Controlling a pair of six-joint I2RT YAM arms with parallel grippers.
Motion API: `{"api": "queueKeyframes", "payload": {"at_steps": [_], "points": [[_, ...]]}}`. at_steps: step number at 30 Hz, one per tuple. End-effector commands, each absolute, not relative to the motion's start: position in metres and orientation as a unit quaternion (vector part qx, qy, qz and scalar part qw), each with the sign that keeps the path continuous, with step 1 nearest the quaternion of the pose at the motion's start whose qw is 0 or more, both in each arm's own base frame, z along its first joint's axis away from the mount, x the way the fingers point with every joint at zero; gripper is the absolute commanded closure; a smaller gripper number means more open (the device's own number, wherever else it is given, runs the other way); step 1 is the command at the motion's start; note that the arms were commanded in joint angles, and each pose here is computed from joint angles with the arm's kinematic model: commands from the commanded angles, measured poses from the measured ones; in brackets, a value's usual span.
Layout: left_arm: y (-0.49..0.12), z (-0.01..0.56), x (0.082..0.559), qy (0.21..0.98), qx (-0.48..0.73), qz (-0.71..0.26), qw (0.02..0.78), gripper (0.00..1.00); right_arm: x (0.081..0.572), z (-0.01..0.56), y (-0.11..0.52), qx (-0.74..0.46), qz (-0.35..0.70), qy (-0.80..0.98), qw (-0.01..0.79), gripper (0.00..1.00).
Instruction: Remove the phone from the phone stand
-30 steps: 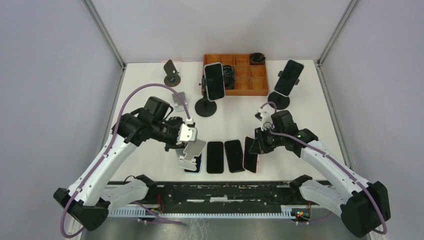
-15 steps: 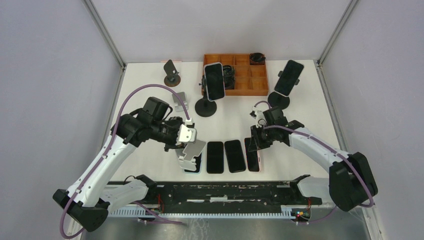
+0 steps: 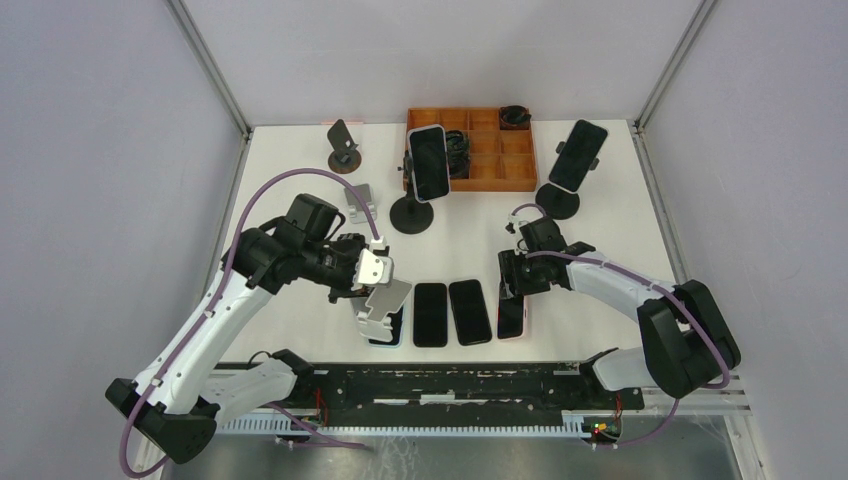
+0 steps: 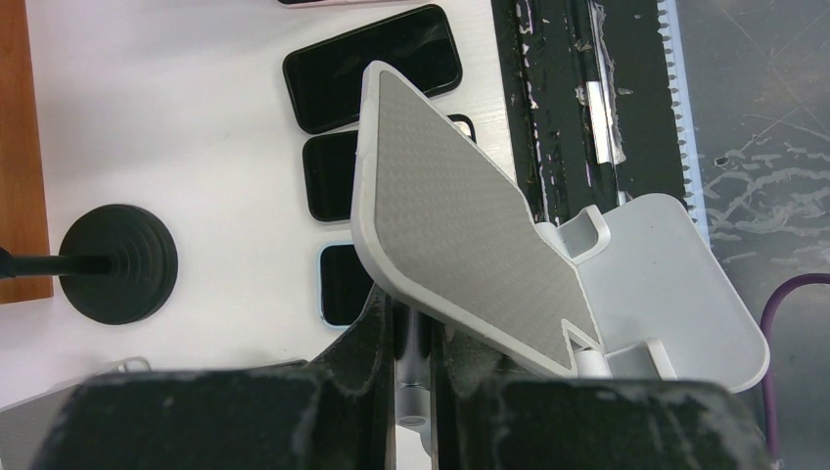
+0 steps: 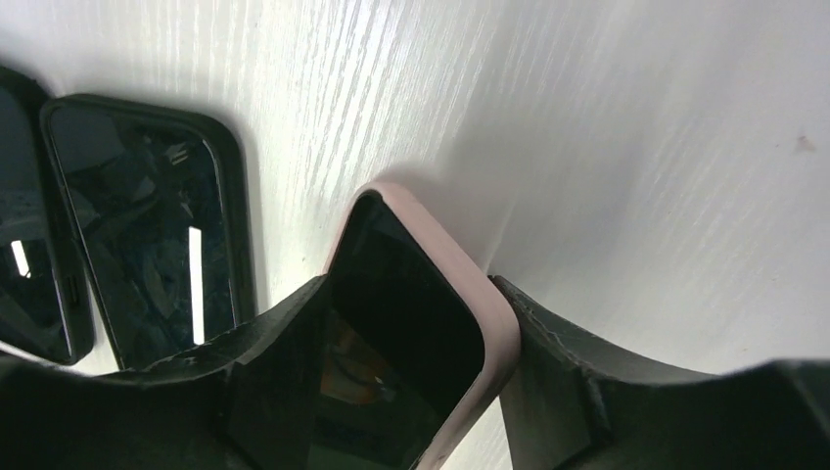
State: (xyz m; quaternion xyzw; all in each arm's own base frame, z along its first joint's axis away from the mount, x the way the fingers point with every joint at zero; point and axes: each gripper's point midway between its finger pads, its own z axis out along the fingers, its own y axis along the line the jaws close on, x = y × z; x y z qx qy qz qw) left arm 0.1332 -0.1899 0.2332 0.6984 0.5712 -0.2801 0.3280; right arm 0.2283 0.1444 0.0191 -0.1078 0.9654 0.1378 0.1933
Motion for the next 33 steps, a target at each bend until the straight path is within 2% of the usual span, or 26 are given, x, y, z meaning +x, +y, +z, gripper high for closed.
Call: {"api": "queueKeyframes", "payload": {"at_steps": [1,8,14,17,21,23,27,33], "points": [[-0.193,0.245,0.132,0.540,0.714,-0.277,0.349,0.98,0.239,0.016,0.137,-0.105,0.117,0.962,0.222,0.33],[-0.196,0.247,0.134,0.539,0.714,-0.280,0.349,0.98,0.241,0.021,0.146,-0.106,0.144,0.955,0.235,0.25],[-0.196,0.248,0.135,0.540,0.713,-0.280,0.350,0.98,0.241,0.022,0.137,-0.076,0.119,0.962,0.236,0.25],[-0.196,0.248,0.135,0.540,0.713,-0.279,0.350,0.98,0.245,0.039,0.139,-0.050,0.135,0.953,0.267,0.25],[-0.197,0.249,0.136,0.542,0.709,-0.280,0.353,0.98,0.256,0.107,0.167,-0.051,0.233,0.901,0.362,0.23],[-0.200,0.253,0.139,0.540,0.705,-0.281,0.365,0.98,0.249,0.154,0.191,-0.081,0.313,0.856,0.404,0.22],[-0.210,0.265,0.148,0.541,0.683,-0.289,0.397,0.98,0.201,0.242,0.253,-0.178,0.483,0.739,0.435,0.25],[-0.223,0.289,0.161,0.539,0.653,-0.298,0.441,0.98,0.129,0.338,0.298,-0.230,0.644,0.577,0.447,0.32]]}}
